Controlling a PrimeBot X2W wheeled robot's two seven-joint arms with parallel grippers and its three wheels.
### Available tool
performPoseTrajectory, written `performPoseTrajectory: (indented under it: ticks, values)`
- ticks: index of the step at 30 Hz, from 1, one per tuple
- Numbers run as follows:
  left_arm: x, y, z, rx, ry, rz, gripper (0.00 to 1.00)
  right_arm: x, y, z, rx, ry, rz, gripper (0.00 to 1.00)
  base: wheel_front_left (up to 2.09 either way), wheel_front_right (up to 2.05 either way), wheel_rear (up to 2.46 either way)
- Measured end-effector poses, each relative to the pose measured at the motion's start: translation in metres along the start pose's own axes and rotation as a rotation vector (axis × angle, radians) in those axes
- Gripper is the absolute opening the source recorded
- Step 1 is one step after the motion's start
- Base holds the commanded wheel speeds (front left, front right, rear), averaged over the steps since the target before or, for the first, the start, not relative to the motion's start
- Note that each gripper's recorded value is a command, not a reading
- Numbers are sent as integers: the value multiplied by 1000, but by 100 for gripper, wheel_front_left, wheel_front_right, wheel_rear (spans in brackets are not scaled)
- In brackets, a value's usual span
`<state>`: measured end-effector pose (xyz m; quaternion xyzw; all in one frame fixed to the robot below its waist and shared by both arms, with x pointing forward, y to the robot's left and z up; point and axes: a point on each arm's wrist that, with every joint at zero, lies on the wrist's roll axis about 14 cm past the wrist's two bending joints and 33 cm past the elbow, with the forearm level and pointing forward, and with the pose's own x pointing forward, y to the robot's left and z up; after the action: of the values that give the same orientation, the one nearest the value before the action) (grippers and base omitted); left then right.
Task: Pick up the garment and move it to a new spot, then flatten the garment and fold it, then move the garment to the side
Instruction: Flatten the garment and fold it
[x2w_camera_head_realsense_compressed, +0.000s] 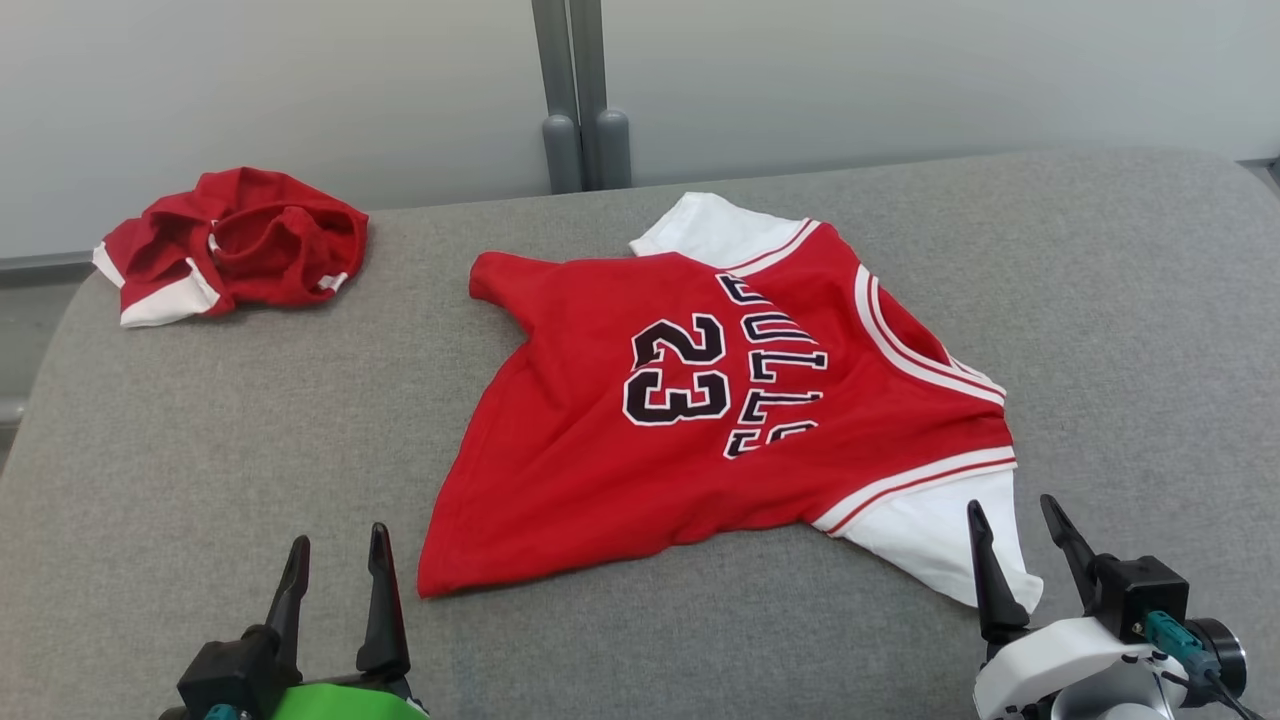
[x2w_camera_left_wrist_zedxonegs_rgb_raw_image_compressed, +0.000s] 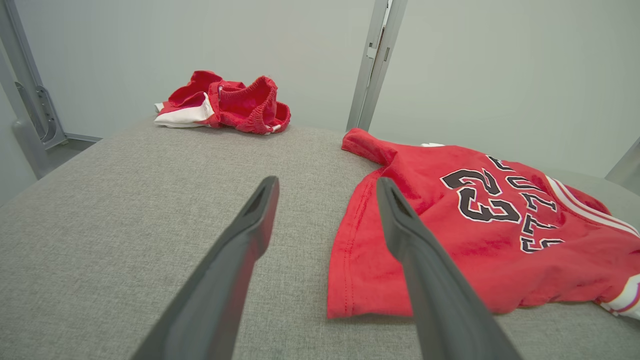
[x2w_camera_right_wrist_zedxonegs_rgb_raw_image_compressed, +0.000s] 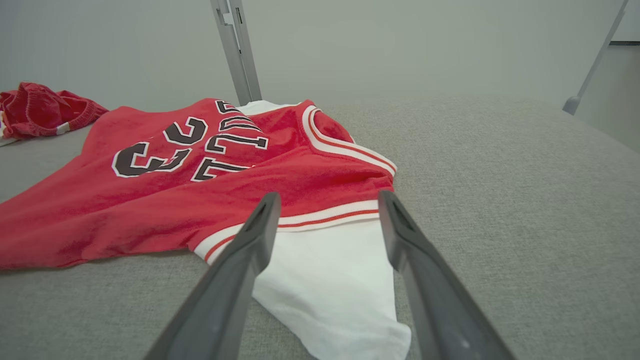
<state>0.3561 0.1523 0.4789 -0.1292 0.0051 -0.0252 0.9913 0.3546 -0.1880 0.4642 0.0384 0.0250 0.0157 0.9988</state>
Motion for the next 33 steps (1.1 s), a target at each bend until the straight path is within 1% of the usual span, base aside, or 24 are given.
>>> performPoseTrajectory:
  ticks: [9, 16, 25, 33]
  values:
    - [-10, -3, 8, -6, -26, 7, 100, -1, 10, 22, -2, -69, 31, 100, 0, 0, 0]
    - [-14, -4, 2, -7, -10, 12, 100, 5, 21, 32, -1, -100, 66, 100, 0, 0, 0]
    - [-15, -5, -1, -6, 1, 8, 100, 7, 29, 36, 4, -110, 89, 100, 0, 0, 0]
    - [-14, -7, -2, -1, 6, 4, 100, 8, 30, 39, 9, -119, 90, 100, 0, 0, 0]
